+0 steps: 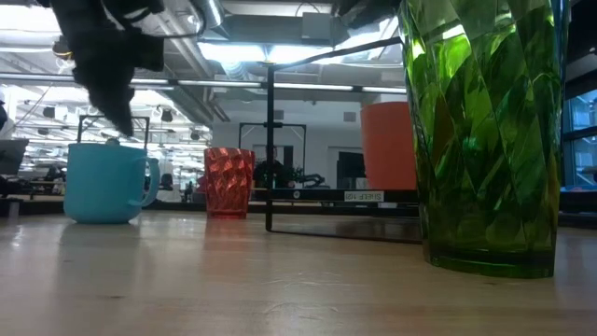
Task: Stack small to large cups/mugs on shelf
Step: Put the blue mug on the shelf
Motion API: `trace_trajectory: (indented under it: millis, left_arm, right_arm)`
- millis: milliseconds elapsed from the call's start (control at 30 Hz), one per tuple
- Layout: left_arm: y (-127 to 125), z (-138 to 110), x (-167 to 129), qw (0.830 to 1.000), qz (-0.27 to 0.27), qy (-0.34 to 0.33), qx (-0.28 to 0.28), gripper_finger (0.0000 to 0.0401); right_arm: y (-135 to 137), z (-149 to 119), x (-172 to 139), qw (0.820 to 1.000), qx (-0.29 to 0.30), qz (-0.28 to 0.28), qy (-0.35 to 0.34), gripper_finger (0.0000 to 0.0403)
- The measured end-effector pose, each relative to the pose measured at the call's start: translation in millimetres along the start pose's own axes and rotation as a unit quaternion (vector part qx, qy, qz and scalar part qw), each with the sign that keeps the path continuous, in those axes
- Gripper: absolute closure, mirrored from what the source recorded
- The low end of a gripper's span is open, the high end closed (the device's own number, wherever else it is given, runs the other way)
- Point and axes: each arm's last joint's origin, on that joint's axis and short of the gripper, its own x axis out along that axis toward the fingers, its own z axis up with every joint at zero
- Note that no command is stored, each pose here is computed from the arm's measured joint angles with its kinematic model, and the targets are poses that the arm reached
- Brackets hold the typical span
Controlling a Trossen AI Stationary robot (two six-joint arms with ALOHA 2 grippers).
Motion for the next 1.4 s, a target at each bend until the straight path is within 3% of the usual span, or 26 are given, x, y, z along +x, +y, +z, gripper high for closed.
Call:
trace_trajectory:
  millis: [100,200,1100,1400]
  left_arm:
    - [2,2,-2,0.999,0.031,-0.014,0.002,0.0272]
    - [7,-2,-2,0.999,0.046,0.013,0.014,0.0272]
    - [15,-10,18,0.998,0.028,0.052,-0.007,0.0272]
    - [13,-8,33,0.995,0.046,0.093,-0.017,0.0272]
  right_arm:
    - [-1,0,0,1.000,0.001,-0.001,0.000,0.0176]
    - [-2,0,0,1.000,0.002,-0.001,0.000,0.0176]
    - [-2,-2,0,1.000,0.000,-0.004,0.010,0.0176]
    - [-2,-2,0,1.000,-0.001,-0.005,0.012,0.0176]
